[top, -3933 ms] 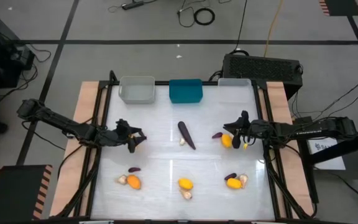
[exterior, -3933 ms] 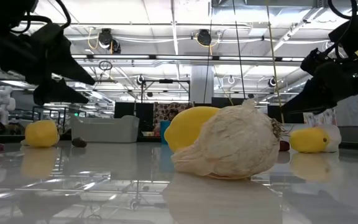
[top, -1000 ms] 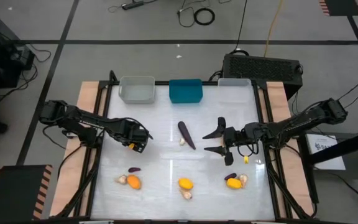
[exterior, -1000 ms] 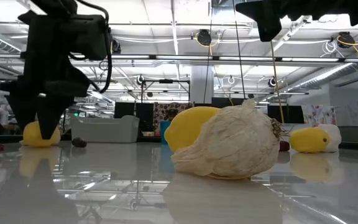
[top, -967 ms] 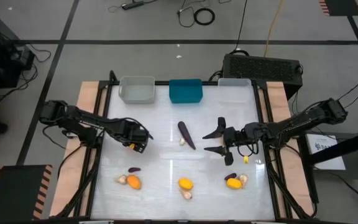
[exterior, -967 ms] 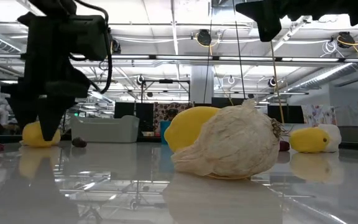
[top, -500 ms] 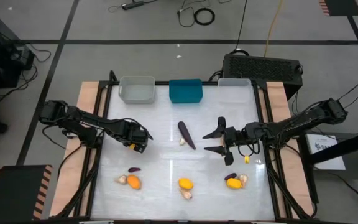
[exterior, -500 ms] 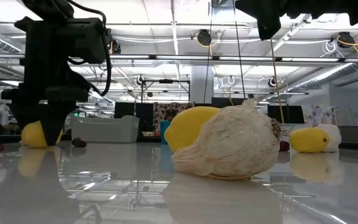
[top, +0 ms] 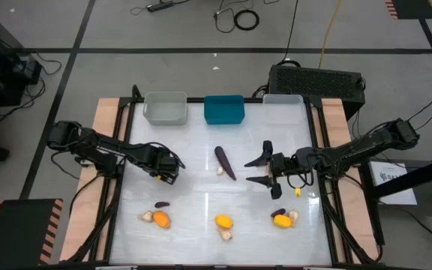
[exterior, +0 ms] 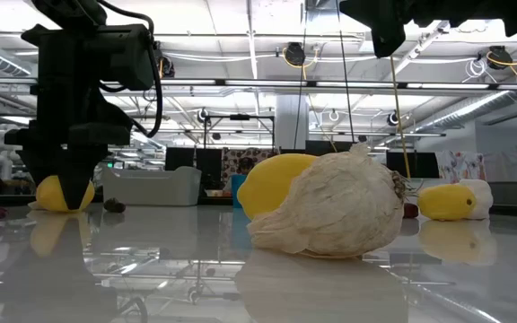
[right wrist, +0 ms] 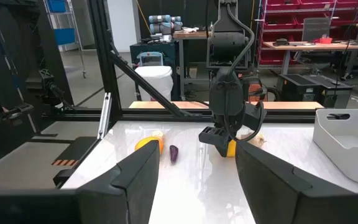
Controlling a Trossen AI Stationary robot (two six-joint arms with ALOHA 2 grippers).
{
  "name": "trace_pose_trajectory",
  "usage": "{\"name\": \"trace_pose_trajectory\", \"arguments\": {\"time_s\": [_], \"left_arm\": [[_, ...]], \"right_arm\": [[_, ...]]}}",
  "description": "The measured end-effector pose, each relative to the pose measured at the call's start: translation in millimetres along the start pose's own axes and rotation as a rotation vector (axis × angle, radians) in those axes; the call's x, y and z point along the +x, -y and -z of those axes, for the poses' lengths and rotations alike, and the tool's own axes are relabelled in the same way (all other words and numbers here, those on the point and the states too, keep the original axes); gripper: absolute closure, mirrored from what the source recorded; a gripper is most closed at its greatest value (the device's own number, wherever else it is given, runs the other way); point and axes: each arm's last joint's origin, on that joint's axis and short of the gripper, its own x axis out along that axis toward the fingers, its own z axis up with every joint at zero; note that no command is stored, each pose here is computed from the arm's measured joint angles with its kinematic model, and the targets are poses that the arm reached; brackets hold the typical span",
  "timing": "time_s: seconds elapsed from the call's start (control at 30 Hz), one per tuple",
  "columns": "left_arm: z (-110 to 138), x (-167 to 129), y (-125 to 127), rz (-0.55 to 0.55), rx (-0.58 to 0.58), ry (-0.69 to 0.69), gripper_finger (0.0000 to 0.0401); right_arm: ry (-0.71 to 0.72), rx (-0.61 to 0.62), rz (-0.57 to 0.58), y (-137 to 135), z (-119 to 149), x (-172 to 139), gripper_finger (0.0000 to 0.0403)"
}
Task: Sort produce into baskets
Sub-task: Put the top left lemon into the gray bin
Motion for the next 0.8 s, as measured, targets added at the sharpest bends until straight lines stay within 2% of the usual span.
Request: {"name": "trace_pose_trajectory", "arguments": {"time_s": [0.27,0.37,0.5,0.67,0.8], "left_arm": [[-8.5,-15.7,11.6,0.044,0.085,0.049,0.0184],[-21.6,-34.7,21.8,0.100,0.121,0.089,0.0185],[-48.5,-64.9,23.3,0.082,0.151,0.183,0.0185],[-95.9,-95.1,5.3,0.041,0.121,0.310,0.0185],[-133.6,-96.2,-29.2,0.018,0.034,0.335,0.0186]], "right_arm": [[0.000,-0.018,0.000,0.0,0.0,0.0,0.0200],[0.000,-0.024,0.002,0.4,0.0,0.0,0.0200],[0.001,-0.064,0.029,5.1,-0.3,0.5,0.0200],[-0.003,-0.115,0.142,14.2,-0.5,0.8,0.0200],[-0.008,-0.153,0.219,22.4,-1.0,0.7,0.0200]]}}
